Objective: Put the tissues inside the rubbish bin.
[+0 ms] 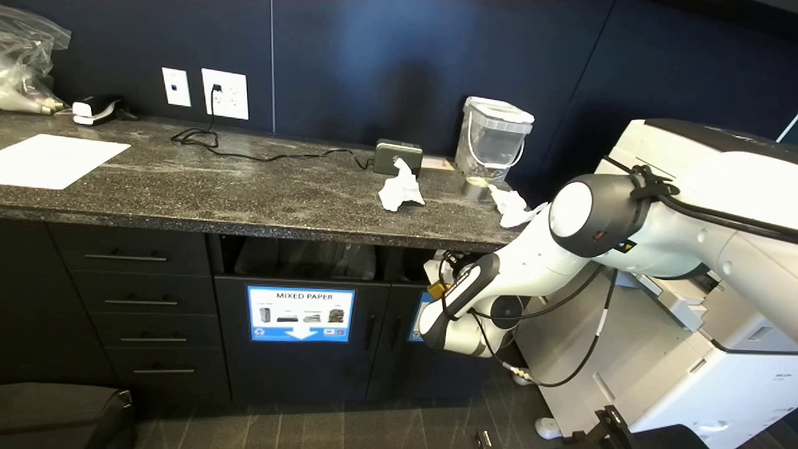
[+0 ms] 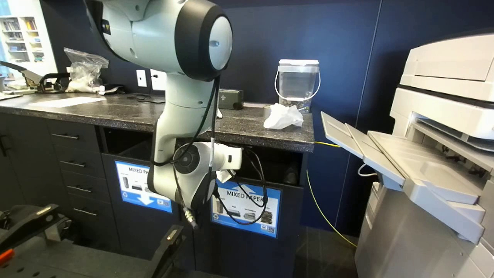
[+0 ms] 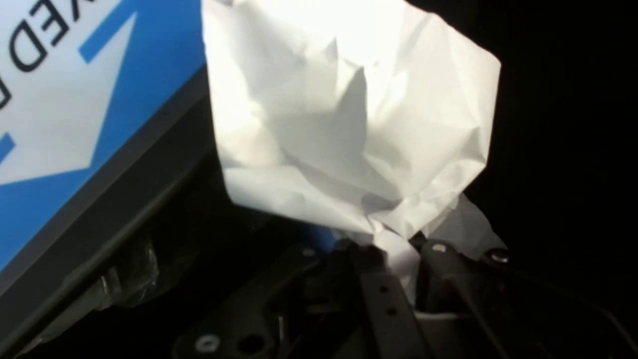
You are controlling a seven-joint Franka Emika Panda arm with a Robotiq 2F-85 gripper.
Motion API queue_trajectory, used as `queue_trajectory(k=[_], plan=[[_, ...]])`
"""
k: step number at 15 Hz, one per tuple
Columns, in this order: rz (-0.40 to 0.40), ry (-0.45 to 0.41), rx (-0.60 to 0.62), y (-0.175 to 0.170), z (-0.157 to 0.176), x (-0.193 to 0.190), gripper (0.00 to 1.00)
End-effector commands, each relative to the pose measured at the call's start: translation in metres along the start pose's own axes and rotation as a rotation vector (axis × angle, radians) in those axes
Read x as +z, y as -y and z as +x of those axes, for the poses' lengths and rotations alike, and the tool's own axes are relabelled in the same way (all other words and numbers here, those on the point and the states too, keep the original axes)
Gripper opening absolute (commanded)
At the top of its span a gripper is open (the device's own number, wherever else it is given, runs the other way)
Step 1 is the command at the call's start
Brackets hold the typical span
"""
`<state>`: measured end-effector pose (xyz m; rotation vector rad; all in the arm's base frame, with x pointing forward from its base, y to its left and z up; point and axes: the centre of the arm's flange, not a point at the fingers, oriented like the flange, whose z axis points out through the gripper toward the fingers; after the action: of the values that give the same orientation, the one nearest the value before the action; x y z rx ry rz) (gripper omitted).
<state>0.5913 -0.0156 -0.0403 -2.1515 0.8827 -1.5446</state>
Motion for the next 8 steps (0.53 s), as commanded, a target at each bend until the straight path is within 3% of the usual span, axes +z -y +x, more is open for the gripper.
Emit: queue_trajectory(k=[1, 8], plan=[[0.0, -0.077, 0.033, -0.029, -0.056, 0.044, 0.08], [-0.041, -0.06, 0.011, -0.02, -0.066, 0.045, 0.08]])
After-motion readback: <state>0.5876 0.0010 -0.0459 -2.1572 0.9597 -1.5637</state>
